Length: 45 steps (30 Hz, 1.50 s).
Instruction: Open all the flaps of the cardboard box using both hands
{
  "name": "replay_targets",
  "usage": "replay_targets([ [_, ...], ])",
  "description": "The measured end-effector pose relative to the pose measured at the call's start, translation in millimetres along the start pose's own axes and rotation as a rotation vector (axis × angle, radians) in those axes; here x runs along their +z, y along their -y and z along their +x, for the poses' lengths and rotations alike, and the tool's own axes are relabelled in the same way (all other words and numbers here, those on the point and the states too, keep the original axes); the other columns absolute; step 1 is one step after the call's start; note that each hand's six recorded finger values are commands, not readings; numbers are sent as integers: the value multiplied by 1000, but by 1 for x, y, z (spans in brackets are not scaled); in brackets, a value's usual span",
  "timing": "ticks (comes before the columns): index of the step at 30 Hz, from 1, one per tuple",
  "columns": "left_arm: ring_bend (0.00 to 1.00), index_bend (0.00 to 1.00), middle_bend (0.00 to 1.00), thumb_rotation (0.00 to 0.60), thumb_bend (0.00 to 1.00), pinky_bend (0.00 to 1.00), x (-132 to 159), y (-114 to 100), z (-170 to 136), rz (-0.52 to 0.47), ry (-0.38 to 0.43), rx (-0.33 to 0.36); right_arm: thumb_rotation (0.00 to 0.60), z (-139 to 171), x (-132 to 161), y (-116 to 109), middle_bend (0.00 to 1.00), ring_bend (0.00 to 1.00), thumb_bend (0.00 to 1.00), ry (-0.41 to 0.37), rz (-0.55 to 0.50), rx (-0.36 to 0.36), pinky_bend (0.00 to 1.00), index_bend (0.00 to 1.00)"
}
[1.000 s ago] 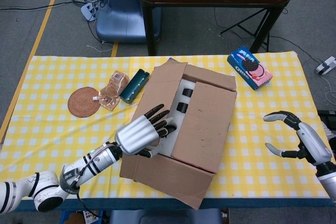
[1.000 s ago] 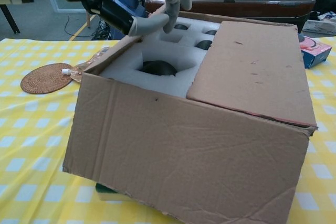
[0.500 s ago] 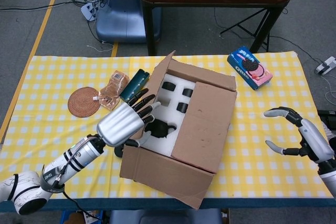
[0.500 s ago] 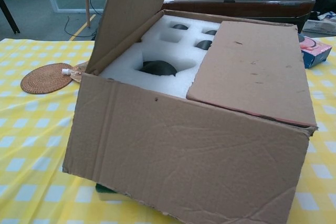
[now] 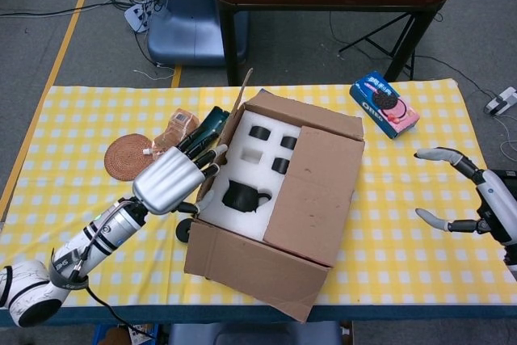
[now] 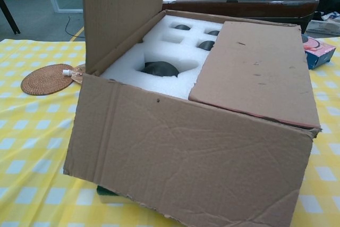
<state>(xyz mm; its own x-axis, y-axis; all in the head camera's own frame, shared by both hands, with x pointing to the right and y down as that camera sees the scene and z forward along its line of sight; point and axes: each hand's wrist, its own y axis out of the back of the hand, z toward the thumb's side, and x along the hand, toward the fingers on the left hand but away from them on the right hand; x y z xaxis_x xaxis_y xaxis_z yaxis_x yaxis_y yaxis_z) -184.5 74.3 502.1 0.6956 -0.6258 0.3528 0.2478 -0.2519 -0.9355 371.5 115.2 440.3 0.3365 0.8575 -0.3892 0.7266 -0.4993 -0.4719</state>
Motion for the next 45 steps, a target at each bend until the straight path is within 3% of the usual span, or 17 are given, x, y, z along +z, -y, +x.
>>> replay_targets([
  [35,66,488,186,187,545,0,-35,7,-21,43,-120,-79,600,3,-11,0,227,159,167,28,-8,15,83,214],
  [42,68,361,186,191,532,0,-47,22,-30,-8,-190,-119,600,5,-24,7,227,159,184,76,77,56,83,214],
  [45,72,339,186,192,531,0,-55,32,-36,-63,-238,-141,600,3,-29,17,227,159,281,91,154,103,83,214],
])
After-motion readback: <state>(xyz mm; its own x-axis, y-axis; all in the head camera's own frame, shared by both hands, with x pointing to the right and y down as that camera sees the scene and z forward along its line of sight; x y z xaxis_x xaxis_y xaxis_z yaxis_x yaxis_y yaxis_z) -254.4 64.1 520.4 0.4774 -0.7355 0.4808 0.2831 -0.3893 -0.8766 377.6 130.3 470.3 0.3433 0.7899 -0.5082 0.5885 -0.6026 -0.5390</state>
